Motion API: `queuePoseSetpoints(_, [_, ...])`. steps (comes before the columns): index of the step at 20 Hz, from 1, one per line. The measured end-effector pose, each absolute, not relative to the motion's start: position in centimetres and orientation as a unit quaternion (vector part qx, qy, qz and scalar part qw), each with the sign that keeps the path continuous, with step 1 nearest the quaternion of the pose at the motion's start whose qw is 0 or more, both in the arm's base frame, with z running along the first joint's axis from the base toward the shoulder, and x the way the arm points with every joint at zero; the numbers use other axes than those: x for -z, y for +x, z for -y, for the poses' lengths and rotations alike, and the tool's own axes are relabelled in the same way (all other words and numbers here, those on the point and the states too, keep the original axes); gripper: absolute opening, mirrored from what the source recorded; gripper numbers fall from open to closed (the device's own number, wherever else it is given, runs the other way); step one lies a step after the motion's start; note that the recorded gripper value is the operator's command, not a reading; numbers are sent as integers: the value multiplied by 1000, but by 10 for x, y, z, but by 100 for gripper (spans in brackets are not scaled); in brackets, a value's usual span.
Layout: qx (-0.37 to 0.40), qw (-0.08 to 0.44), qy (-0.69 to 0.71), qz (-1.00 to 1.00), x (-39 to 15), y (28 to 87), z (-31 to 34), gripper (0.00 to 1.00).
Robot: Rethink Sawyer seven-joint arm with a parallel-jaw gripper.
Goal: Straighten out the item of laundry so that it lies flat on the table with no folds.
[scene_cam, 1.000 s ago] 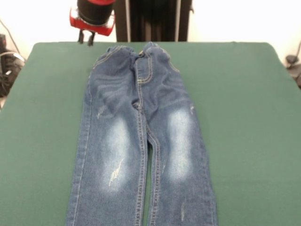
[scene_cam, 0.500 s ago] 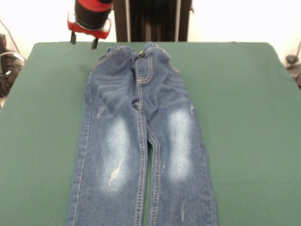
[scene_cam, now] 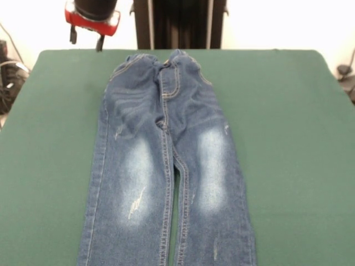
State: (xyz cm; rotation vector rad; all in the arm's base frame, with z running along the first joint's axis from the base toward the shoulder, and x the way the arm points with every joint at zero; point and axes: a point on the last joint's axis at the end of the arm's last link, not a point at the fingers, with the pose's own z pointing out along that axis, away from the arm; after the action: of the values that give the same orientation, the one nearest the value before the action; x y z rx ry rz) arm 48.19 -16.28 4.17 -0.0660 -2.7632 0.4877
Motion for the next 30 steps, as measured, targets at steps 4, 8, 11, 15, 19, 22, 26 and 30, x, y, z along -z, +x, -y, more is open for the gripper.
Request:
queuePoseSetpoints(4, [-160,142,-42,976,-57,495,169,100])
queuePoseSetpoints(8, [-128,109,-79,983,-69,513,180,100])
queuePoseSetpoints(11, [-110,83,-99,985,-73,525,184,100])
queuePoseSetpoints(15, [-79,27,-127,988,-75,544,188,100])
queuePoseSetpoints(19, [-54,-18,-139,989,-75,562,181,0])
queuePoseSetpoints(22, [-51,-25,-138,989,-75,565,177,0])
queuePoseSetpoints(26, [-44,-41,-128,990,-74,574,164,0])
queuePoseSetpoints(30, [-42,-53,-123,990,-73,580,158,0])
